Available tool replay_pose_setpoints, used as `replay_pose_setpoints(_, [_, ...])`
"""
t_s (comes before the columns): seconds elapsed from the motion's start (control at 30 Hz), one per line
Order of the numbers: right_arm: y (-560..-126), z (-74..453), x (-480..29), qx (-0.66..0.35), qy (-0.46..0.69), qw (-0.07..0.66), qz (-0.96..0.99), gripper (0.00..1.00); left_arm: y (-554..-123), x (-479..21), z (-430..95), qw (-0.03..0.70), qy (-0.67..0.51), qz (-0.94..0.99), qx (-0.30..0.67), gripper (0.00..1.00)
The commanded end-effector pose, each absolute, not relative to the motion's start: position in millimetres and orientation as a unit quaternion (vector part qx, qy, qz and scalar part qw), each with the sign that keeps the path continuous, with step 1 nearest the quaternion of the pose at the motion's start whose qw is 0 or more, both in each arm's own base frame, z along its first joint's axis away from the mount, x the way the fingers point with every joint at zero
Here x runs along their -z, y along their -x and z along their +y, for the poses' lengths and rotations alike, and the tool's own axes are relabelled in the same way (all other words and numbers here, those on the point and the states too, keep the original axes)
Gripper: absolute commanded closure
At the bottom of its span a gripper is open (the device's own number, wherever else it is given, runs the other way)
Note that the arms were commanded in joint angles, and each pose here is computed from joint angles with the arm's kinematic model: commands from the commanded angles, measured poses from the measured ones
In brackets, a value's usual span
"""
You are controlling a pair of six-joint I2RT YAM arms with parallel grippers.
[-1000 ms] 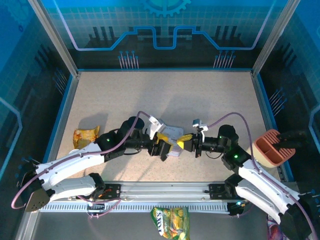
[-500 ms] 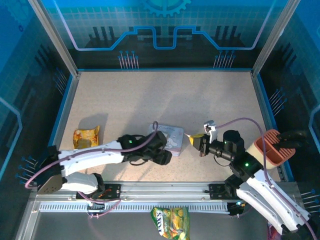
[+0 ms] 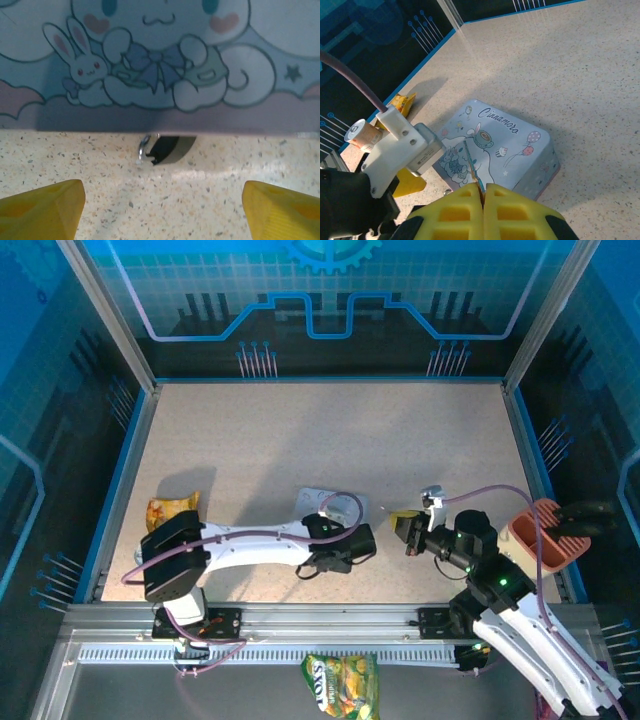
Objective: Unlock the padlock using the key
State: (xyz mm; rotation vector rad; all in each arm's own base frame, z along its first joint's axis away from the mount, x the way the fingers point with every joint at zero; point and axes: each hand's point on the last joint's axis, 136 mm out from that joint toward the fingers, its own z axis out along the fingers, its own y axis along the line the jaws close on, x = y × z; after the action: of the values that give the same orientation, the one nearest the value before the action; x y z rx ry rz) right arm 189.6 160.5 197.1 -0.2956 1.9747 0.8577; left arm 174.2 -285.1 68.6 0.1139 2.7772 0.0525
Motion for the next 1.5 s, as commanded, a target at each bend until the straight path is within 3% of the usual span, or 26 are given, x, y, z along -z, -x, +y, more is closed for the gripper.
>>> replay_pose_setpoints(0.0, [-187, 159, -187, -0.345, 0.115, 0.459, 0.811, 1.0, -193, -75, -283, 0.211, 0.0, 0.977, -0.037, 0.16])
replay_pose_setpoints(0.67, [-183, 156, -178, -0.348, 0.111, 0.463, 0.807, 1.0, -294, -64, -288, 0.243, 0.063, 0.968, 0.012, 0.2])
replay_pose_setpoints(1.07, [-187, 159, -177, -0.356, 0.104, 0.457, 0.809, 1.0, -248, -103, -299, 0.293, 0.014, 0.934, 0.204, 0.23])
replay_pose_setpoints(1.47, [-191, 166, -176, -0.383, 0.083, 0.447, 0.804, 1.0, -236, -92, -288, 0.33, 0.008, 0.887, 0.322, 0.24])
